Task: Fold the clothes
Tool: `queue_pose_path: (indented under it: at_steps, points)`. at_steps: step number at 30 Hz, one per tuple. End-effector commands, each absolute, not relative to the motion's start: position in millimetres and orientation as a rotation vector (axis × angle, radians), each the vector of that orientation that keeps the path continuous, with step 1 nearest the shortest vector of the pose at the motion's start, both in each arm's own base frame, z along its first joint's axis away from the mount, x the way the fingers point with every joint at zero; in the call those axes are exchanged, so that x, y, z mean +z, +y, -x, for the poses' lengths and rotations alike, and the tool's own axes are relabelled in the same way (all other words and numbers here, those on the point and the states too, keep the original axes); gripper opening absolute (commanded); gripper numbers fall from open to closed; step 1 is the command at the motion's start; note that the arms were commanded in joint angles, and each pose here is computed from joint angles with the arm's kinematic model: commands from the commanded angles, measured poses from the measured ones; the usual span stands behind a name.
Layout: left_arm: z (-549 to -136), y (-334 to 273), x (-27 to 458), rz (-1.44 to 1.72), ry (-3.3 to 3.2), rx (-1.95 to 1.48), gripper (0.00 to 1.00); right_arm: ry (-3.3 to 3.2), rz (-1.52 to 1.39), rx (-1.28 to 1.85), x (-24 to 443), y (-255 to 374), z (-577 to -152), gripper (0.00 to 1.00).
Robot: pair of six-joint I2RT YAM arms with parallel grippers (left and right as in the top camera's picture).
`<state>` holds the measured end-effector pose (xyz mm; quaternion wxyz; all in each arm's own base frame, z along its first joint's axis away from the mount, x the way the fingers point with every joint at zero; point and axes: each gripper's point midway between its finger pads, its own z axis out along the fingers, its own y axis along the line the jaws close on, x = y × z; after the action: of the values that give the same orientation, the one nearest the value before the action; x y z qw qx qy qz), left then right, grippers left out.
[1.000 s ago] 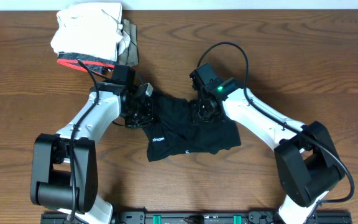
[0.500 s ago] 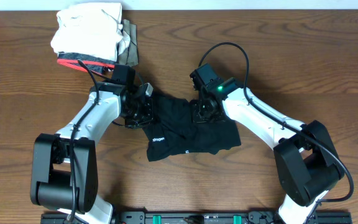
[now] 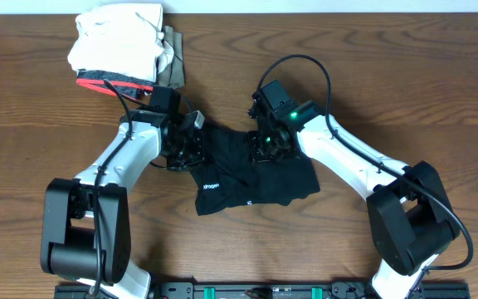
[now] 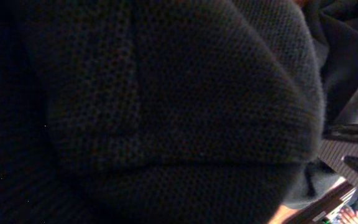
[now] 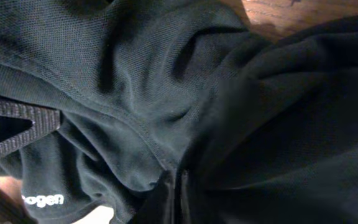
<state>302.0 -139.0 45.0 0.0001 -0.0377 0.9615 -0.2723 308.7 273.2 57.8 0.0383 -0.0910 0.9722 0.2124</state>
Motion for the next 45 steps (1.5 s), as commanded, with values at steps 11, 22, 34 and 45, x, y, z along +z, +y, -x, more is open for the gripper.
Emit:
queue_pose_path:
  at_steps: [11,22,34,45]
  points:
    - [-310,-137,54,0.095,2.987,-0.842,0.13,2.975,0.24,0.322,105,230,-315,0.22]
    - [-310,-137,54,0.095,2.986,-0.842,0.13,3.107,0.289,0.165,66,215,-271,0.23]
    - [-309,-137,54,0.097,2.991,-0.842,0.13,3.101,0.409,0.478,33,264,-238,0.22]
    - [-308,-136,53,0.101,2.998,-0.841,0.14,3.006,0.328,0.441,78,262,-254,0.02]
